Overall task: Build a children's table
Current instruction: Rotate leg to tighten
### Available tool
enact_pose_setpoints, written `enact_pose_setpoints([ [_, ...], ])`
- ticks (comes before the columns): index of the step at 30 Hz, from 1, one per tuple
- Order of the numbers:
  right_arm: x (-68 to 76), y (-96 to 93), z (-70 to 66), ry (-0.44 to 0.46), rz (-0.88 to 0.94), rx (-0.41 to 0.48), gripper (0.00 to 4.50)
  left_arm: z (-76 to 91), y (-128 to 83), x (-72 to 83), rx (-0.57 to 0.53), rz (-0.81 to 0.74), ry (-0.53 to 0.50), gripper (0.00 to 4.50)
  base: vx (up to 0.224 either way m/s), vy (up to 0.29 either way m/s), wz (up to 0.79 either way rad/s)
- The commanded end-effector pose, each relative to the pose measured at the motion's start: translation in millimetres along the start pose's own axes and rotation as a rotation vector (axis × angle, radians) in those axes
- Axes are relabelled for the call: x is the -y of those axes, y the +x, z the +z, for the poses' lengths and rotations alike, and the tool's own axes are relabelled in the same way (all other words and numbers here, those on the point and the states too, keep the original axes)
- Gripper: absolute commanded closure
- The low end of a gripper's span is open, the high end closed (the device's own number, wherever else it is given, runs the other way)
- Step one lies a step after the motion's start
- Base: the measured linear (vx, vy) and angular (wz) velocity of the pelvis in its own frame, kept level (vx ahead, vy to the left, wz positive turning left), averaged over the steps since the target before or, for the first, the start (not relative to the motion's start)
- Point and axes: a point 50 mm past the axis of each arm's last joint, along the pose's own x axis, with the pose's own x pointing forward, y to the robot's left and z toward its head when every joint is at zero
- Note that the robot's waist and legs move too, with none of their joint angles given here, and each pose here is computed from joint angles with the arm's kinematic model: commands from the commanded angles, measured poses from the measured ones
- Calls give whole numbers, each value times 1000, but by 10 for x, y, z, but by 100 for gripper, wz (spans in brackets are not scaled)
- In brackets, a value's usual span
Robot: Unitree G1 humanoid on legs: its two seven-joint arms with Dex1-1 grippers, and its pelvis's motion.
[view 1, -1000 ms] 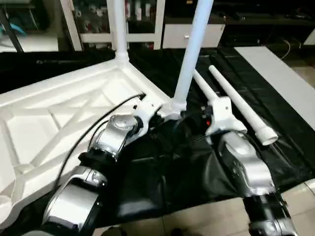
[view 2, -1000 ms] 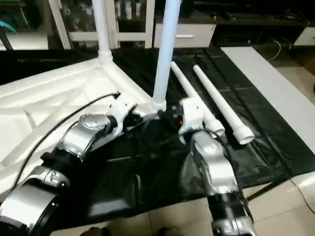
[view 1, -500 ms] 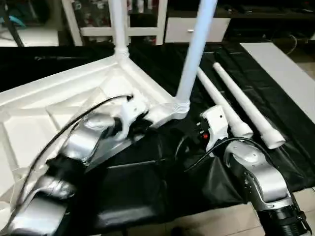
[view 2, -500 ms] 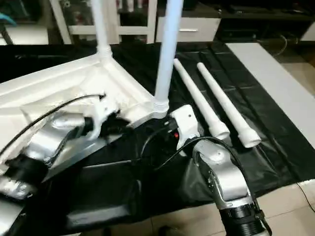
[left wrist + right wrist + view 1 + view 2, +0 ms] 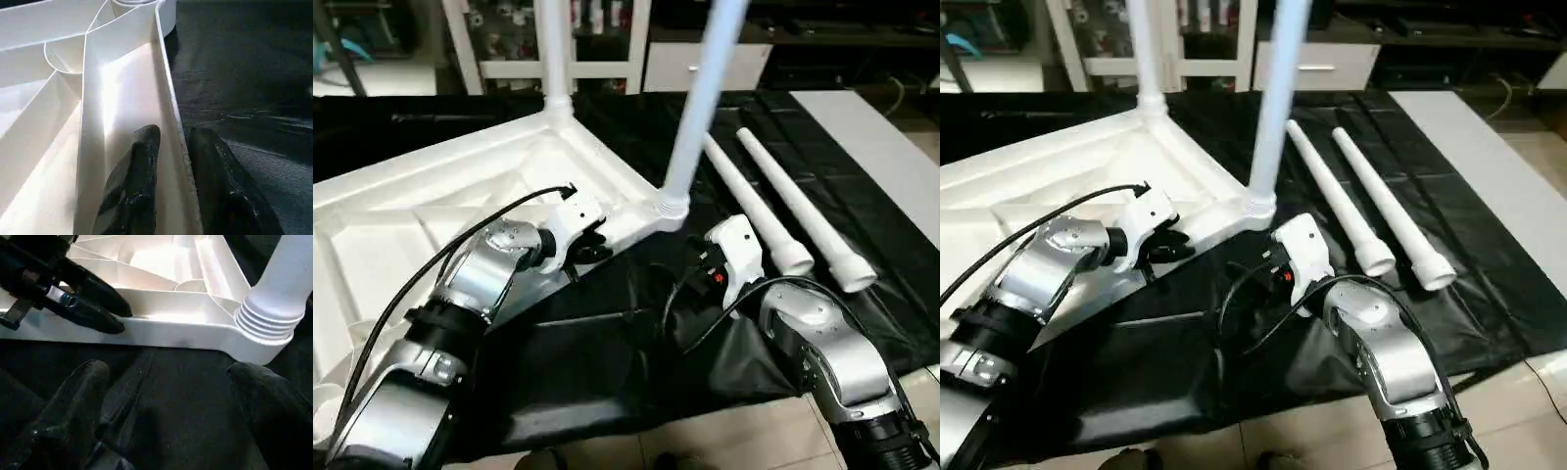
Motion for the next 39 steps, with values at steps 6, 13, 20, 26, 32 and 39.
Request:
enact_pose_setpoints([
  [6, 35, -31, 12, -16, -22, -9, 28, -17, 59, -162, -72, 170, 103, 326, 0, 0, 0],
  [13, 94, -37, 21, -33, -47, -8, 28, 84, 123, -376, -27, 431, 175, 326, 0, 0, 0],
  [20, 136, -60, 21, -37, -63, -9, 28, 159, 117, -474, 7, 560, 186, 326, 0, 0, 0],
  [26, 109, -85, 30, -38, -52, -3, 28, 260, 28, -562, 159, 621, 66, 326, 0, 0, 0],
  [32, -120, -153, 105, -35, 117, 45, 28, 41, -563, -647, 355, 406, -164, 326, 0, 0, 0],
  [39, -246, -165, 124, -50, 211, 47, 28, -482, -1230, -898, 248, 548, -199, 326, 0, 0, 0],
])
